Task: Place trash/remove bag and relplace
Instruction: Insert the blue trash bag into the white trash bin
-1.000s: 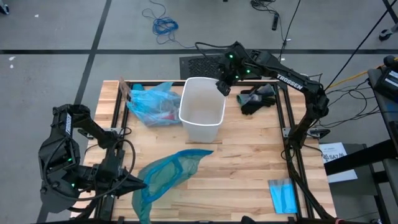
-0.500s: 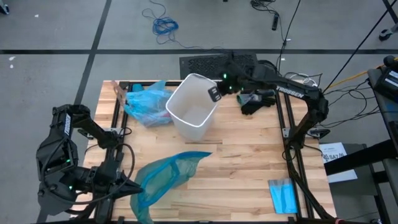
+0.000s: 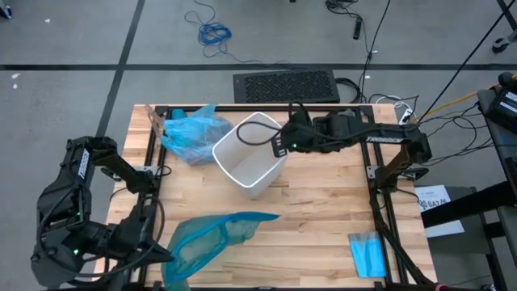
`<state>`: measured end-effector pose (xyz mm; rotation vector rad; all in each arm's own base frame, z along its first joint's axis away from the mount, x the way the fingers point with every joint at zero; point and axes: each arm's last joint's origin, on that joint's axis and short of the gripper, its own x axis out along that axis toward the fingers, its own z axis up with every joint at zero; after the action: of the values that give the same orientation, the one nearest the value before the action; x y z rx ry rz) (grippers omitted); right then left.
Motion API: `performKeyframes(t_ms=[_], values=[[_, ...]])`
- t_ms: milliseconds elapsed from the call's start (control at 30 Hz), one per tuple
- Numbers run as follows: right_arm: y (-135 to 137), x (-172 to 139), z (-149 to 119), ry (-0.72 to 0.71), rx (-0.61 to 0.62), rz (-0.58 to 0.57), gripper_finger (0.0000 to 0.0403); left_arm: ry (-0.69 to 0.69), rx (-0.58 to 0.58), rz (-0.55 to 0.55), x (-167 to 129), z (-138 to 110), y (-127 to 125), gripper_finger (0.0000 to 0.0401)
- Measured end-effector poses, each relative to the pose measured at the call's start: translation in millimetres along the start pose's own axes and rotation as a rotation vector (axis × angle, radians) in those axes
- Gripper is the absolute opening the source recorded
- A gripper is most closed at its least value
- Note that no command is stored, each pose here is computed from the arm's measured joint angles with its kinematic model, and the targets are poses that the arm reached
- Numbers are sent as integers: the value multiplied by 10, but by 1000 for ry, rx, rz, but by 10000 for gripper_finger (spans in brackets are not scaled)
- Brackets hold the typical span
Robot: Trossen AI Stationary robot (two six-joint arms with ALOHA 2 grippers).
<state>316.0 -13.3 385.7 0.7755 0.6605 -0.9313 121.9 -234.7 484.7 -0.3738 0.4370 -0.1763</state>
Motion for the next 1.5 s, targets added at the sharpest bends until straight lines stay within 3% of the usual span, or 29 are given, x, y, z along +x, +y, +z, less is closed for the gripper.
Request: performKeyframes(t_ms=[233, 633, 767, 967, 1233, 1500], values=[[11, -15, -13, -35, 43, -8, 13, 4, 25, -12, -28, -22, -21, 0], [65, -69, -60, -28, -6, 42, 173, -3, 17, -22, -29, -12, -33, 0], [83, -240, -152, -111, -31, 62, 205, -3, 17, -22, -29, -13, -32, 0], [63, -729, -207, -362, -65, 167, 212, -3, 17, -22, -29, -13, -32, 0], [138, -1363, -108, -625, -249, 418, 195, -22, 44, -7, -29, -6, -30, 0], [-39, -1626, 29, -716, -318, 448, 187, -118, 74, -88, -53, 116, -135, 0]])
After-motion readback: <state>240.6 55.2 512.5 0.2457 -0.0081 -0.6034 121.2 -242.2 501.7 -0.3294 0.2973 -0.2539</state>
